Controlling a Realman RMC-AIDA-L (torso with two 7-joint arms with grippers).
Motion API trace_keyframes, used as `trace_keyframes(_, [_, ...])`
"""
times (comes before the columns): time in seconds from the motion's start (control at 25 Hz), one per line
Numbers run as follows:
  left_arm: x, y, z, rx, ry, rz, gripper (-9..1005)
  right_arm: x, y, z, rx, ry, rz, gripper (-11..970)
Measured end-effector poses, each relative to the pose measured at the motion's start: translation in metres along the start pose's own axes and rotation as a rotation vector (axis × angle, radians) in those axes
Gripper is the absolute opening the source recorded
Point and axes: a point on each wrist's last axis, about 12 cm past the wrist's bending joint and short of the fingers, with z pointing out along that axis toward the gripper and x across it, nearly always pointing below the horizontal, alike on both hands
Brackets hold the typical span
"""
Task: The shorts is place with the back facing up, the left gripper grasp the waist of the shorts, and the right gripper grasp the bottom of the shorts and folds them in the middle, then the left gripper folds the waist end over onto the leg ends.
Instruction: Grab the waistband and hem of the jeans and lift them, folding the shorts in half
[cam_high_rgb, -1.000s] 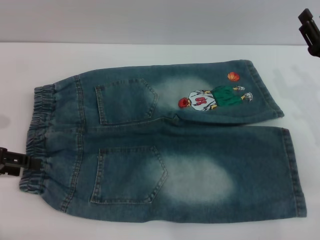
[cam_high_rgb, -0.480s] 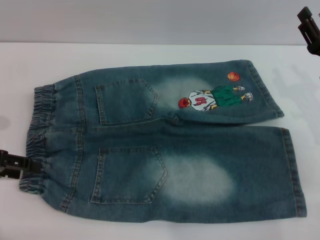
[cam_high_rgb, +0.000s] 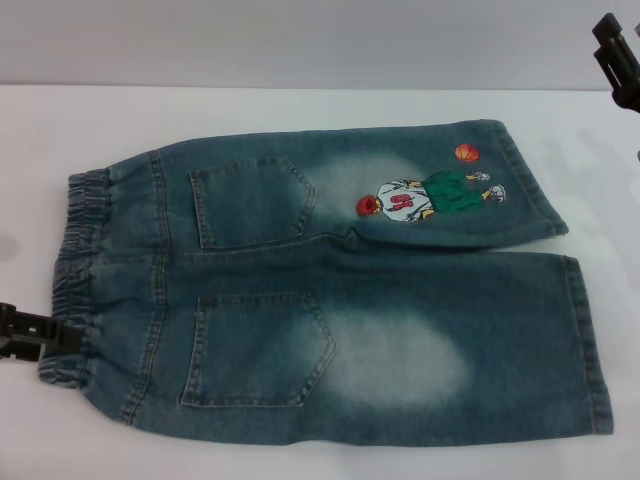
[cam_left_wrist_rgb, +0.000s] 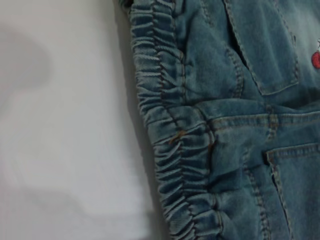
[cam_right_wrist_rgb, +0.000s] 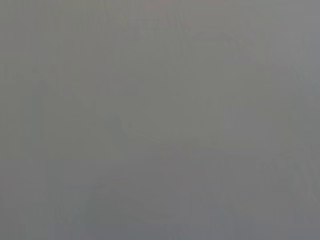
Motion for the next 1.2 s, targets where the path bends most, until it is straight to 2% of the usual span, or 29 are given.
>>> trace_keyframes(1.2, [-0.0005, 0.0002, 0.0041, -0.011, 0.002, 0.001, 797, -0.0017, -0.0019, 0.0008, 0.000, -0.001, -0.004, 568])
